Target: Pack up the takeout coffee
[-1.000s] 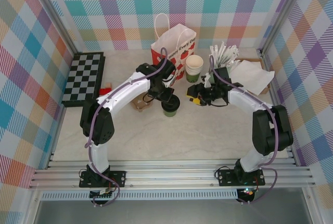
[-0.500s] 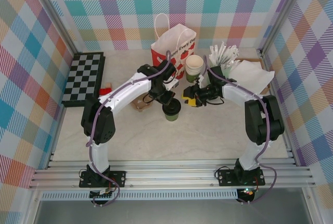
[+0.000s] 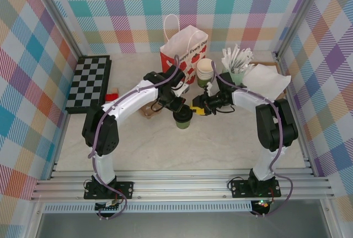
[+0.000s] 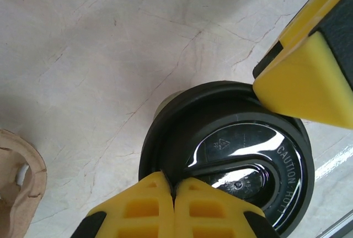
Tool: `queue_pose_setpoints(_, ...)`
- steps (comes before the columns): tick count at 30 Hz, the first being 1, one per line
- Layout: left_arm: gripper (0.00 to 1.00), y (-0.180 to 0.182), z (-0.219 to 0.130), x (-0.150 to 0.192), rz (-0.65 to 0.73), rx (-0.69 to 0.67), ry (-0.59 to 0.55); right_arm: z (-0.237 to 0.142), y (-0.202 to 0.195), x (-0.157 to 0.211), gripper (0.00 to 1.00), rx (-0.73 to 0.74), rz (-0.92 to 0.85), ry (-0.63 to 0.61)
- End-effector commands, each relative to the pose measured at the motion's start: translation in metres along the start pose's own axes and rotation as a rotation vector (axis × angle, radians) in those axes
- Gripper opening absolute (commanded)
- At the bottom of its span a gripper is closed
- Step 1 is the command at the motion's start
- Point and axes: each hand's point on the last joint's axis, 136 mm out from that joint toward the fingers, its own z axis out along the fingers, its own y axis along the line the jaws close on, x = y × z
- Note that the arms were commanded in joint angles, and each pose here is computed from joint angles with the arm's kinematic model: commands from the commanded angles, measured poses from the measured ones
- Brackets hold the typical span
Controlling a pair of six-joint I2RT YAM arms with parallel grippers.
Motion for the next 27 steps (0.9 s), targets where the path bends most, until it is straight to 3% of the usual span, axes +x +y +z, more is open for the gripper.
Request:
queue_pose_setpoints(1, 0.00, -0.002, 0.033, 0.043, -0.064, 0.027, 0.134, 0.022, -0.077, 0.027, 0.34, 0.188, 0.156, 0.045)
queue_pose_setpoints(4, 0.00, 0.000, 0.056, 0.076, -0.119, 0.040, 0.210, 0.024, -0.104, 0.041, 0.33, 0.249, 0.198, 0.048)
queue_pose_setpoints(7, 0.00, 0.005, 0.064, 0.100, -0.143, 0.021, 0.273, 0.022, -0.100, 0.039, 0.33, 0.241, 0.189, 0.036)
queue_pose_setpoints(9, 0.00, 0.009, 0.059, 0.099, -0.140, -0.006, 0.265, 0.018, -0.085, 0.031, 0.34, 0.222, 0.158, 0.017)
queue_pose_setpoints(14, 0.00, 0.011, 0.030, 0.059, -0.161, -0.043, 0.179, 0.003, -0.038, 0.005, 0.38, 0.166, 0.055, -0.065)
queue_pose_setpoints(18, 0.00, 0.013, 0.010, 0.031, -0.248, -0.085, 0.110, -0.017, 0.000, -0.017, 0.49, 0.128, -0.011, -0.184)
queue_pose_setpoints(22, 0.00, 0.012, -0.006, 0.019, -0.333, -0.096, 0.033, -0.029, 0.032, -0.025, 0.62, 0.071, -0.049, -0.227)
queue_pose_setpoints(27, 0.00, 0.018, -0.023, 0.017, -0.465, -0.134, -0.032, -0.051, 0.039, -0.025, 0.90, 0.052, -0.038, -0.399)
